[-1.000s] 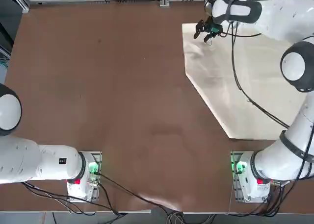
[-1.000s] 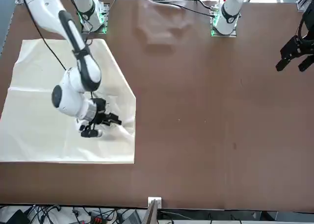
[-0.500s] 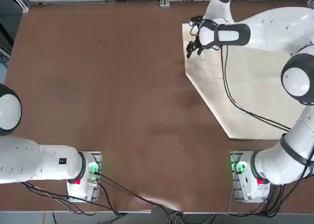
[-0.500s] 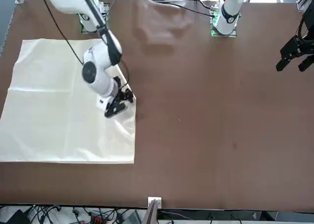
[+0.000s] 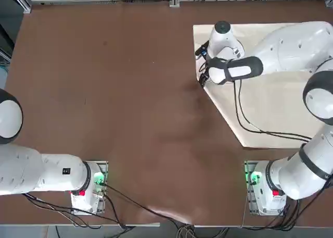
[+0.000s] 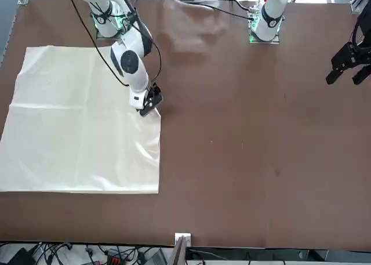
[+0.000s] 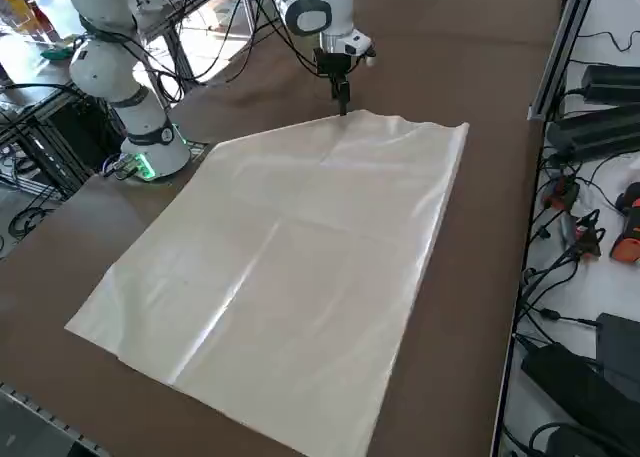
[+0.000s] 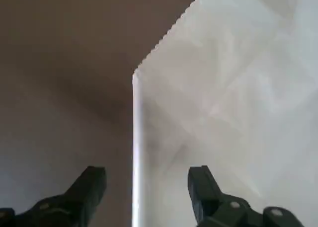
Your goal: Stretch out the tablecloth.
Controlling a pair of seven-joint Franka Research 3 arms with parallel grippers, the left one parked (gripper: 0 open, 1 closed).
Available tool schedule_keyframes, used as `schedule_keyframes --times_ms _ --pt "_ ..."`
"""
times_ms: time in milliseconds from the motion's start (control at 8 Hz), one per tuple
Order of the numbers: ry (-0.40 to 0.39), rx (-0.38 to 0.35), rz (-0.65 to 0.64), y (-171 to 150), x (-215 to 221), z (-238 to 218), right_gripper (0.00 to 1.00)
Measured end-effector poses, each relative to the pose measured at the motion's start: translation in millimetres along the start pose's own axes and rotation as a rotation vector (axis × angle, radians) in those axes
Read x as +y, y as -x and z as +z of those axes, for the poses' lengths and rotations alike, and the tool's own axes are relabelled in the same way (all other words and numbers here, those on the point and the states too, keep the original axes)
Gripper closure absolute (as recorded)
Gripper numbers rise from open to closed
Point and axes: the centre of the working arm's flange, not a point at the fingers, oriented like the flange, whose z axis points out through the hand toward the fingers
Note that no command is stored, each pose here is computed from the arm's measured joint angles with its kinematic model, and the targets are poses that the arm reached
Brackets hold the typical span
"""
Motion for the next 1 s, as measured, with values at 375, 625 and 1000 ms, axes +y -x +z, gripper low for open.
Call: schedule_keyframes --times_ms 375,625,1000 --pt "0.086 -0.029 -0.105 29 -4 7 0.00" --pt "0.102 -0.013 -0.118 41 -7 22 0.00" --pt "0.154 -0.006 -0.077 46 -27 35 0.00"
